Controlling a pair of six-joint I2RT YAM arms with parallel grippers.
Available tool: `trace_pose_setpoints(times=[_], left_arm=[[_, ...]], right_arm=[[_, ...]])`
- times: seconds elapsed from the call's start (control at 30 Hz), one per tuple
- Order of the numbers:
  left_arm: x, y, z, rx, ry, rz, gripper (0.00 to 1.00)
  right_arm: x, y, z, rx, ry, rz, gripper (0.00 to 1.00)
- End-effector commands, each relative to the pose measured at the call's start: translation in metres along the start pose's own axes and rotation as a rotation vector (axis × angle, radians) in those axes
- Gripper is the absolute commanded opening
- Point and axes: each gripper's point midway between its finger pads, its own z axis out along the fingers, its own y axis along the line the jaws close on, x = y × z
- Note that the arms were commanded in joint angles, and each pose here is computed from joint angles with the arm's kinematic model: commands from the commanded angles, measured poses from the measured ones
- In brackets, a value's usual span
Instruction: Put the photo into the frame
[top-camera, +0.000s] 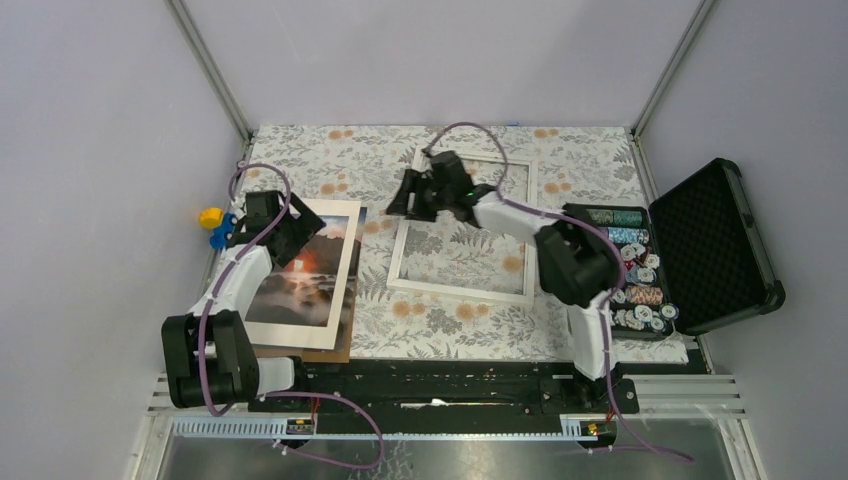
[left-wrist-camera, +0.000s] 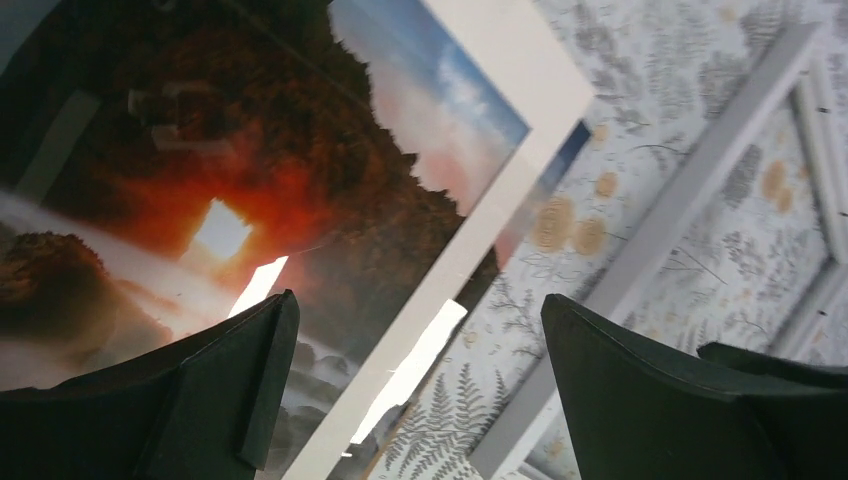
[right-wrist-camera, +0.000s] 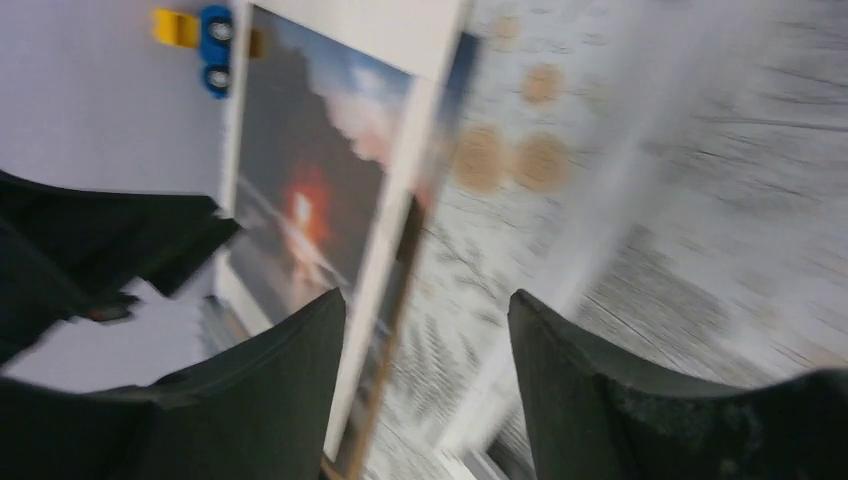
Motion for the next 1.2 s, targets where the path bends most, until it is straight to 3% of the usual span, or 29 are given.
trace_pose_setpoints(times=[0.0, 0.17, 0.57, 0.87, 1.17], left_arm=[[0.002, 0.014, 0.014, -0.031, -0.018, -0.041, 0.99], [0.025, 0.031, 0.021, -0.044, 0.029, -0.008, 0.99], [0.035, 0.049, 0.016, -0.085, 0.021, 0.026, 0.99], [0.042, 0.053, 0.022, -0.099, 0.055, 0.026, 0.99], [0.042, 0.051, 0.023, -0.081, 0.057, 0.041, 0.99]], right_arm=[[-0.003, 0.091, 0.05, -0.334, -0.009, 0.066, 0.62], [0.003, 0.073, 0.111, -0.307, 0.013, 0.089, 0.51], [0.006, 0.04, 0.166, -0.226, 0.029, 0.049, 0.52], [0.014, 0.032, 0.17, -0.213, 0.05, 0.033, 0.47], [-0.024, 0.069, 0.132, -0.223, -0.033, -0.082, 0.56]])
